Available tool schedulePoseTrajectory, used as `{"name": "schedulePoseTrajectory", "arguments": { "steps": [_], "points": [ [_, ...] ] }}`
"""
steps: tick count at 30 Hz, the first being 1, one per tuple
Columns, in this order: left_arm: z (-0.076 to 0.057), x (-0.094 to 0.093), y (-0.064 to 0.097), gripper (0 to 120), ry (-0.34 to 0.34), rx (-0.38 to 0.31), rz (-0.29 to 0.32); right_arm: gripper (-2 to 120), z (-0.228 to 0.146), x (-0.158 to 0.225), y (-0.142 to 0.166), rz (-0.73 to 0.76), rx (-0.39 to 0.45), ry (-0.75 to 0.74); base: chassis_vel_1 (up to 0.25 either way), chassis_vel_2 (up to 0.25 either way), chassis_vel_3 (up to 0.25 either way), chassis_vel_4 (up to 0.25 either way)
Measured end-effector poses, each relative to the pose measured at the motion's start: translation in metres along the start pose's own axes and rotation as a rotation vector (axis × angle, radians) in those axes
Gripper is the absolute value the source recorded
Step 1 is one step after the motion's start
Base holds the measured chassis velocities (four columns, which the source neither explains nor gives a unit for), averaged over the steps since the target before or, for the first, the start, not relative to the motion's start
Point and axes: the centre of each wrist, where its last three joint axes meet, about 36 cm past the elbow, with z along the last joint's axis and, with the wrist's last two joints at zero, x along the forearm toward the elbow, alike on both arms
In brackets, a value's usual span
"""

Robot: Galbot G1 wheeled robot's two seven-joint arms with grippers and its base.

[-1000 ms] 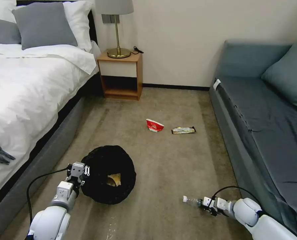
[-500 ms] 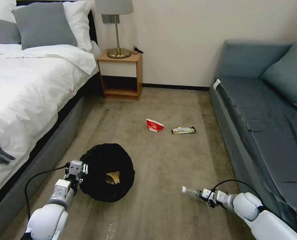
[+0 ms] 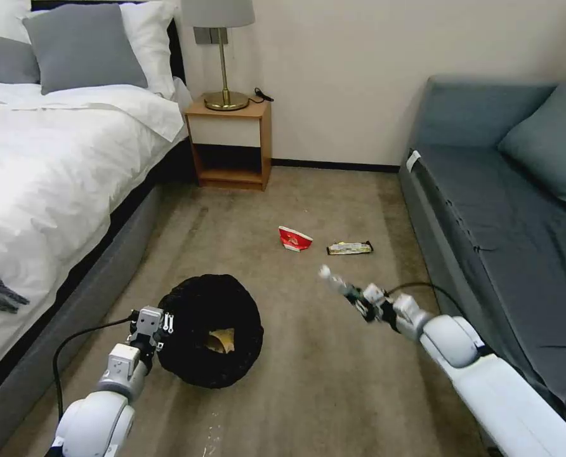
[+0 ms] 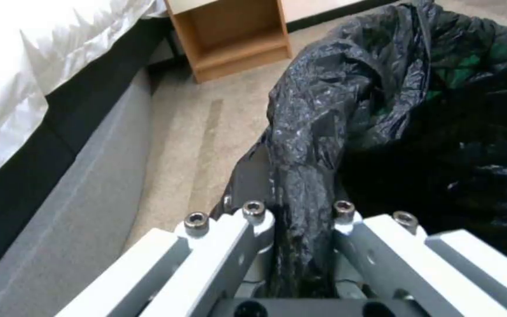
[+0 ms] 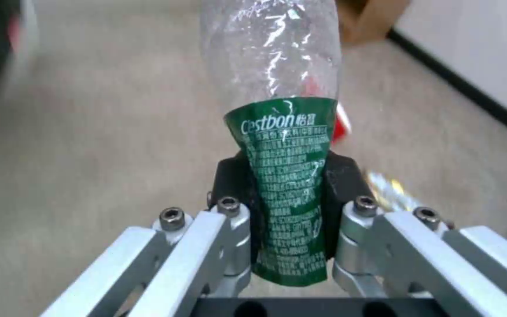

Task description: Pick up the trash bin, then pick up the garbage on the floor and place it into the trash bin.

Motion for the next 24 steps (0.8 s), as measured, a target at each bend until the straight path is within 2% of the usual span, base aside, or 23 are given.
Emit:
{"name": "schedulePoseTrajectory", "arguments": {
  "steps": [4,8,10,11,12,14,16,17,24],
  "points": [
    [0.003,-0.002,-0.004,4,-0.004,0.007,0.006,16,-0.033,-0.008,0.016,-0.032,-0.082,-0.111,0.0,0.0,0.0,0.0],
    [0.004,-0.004,-0.006,4,-0.006,0.011,0.008,16,-0.048,-0.014,0.028,-0.077,-0.148,-0.169,0.0,0.0,0.0,0.0],
    [0.004,-0.006,-0.008,4,-0.007,0.014,0.01,16,-0.064,-0.025,0.045,-0.141,-0.243,-0.23,0.0,0.0,0.0,0.0],
    [0.004,-0.006,-0.008,4,-0.007,0.014,0.01,16,-0.064,-0.025,0.045,-0.141,-0.243,-0.23,0.0,0.0,0.0,0.0],
    [0.004,-0.007,-0.009,4,-0.007,0.015,0.01,16,-0.069,-0.029,0.052,-0.165,-0.278,-0.25,0.0,0.0,0.0,0.0],
    [0.003,-0.01,-0.011,4,-0.011,0.02,0.011,16,-0.091,-0.05,0.084,-0.244,-0.407,-0.322,0.0,0.0,0.0,0.0],
    [0.003,-0.01,-0.012,4,-0.012,0.02,0.011,16,-0.094,-0.053,0.089,-0.254,-0.424,-0.329,0.0,0.0,0.0,0.0],
    [0.002,-0.011,-0.013,4,-0.012,0.023,0.01,16,-0.102,-0.064,0.107,-0.29,-0.481,-0.348,0.0,0.0,0.0,0.0],
    [-0.002,-0.011,-0.013,4,-0.019,0.03,0.006,16,-0.104,-0.084,0.149,-0.345,-0.545,-0.335,0.0,0.0,0.0,0.0]
  ]
}}
